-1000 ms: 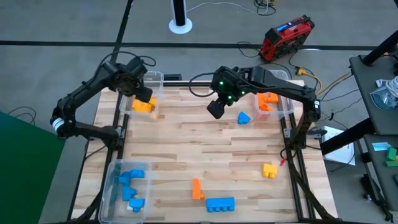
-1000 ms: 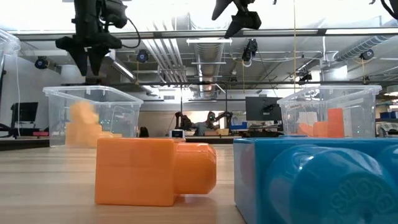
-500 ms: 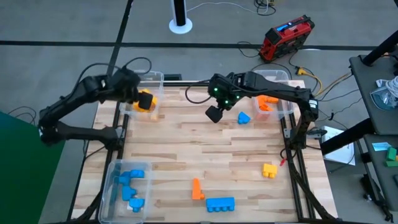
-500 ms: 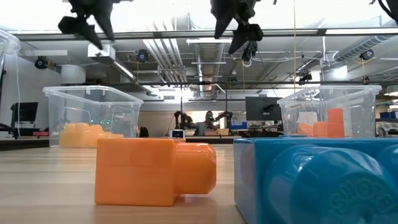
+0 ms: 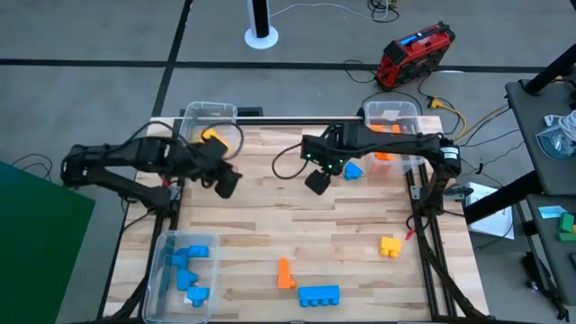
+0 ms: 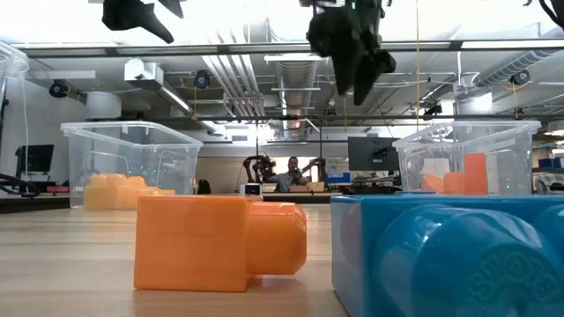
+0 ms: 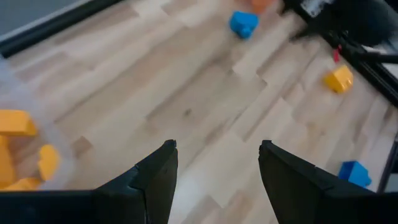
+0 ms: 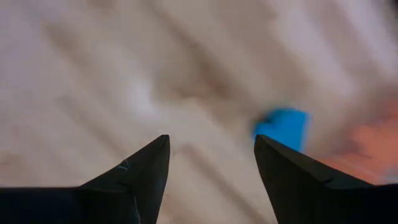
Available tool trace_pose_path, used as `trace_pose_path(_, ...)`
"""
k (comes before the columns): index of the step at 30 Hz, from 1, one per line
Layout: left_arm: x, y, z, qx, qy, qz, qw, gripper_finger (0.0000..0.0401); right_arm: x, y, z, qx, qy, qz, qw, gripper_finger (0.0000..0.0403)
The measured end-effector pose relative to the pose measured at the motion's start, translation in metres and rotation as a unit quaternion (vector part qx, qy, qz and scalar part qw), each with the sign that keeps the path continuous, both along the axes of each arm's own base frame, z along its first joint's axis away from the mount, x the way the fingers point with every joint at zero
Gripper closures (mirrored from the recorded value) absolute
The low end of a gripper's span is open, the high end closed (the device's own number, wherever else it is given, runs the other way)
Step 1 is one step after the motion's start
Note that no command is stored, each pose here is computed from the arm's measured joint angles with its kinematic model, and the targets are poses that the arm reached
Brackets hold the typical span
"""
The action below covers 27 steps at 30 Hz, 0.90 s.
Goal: Sort blocks
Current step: Put the top blue game piece into the bottom left transparent bin
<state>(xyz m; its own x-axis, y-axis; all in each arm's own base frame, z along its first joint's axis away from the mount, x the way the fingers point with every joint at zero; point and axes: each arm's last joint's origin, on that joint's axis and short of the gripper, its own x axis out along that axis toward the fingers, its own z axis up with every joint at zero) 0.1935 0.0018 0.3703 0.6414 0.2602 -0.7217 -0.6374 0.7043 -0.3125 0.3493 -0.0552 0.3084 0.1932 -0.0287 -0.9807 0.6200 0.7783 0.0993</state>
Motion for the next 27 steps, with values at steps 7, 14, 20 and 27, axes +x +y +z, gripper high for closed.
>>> trace_pose_path(7, 0.023, -0.021, -0.016, -0.015, 0.032, -0.022, 0.999, 0.02, -0.015, -0.045, -0.03, -0.045, 0.112, -0.079, 0.99, 0.0181)
trace_pose_path(14, 0.016, -0.036, -0.02, 0.028, 0.042, 0.034, 0.998, 0.0201, -0.021, -0.084, -0.063, -0.023, 0.188, -0.056, 0.98, 0.0184)
trace_pose_path(20, 0.006, -0.048, -0.014, 0.017, 0.017, 0.021, 0.999, 0.0201, -0.026, -0.088, -0.083, -0.028, 0.293, -0.014, 0.956, 0.0236)
trace_pose_path(27, 0.005, -0.048, -0.013, 0.035, 0.007, 0.037, 0.999, 0.0201, -0.023, -0.09, -0.103, -0.031, 0.327, 0.005, 0.945, 0.0354)
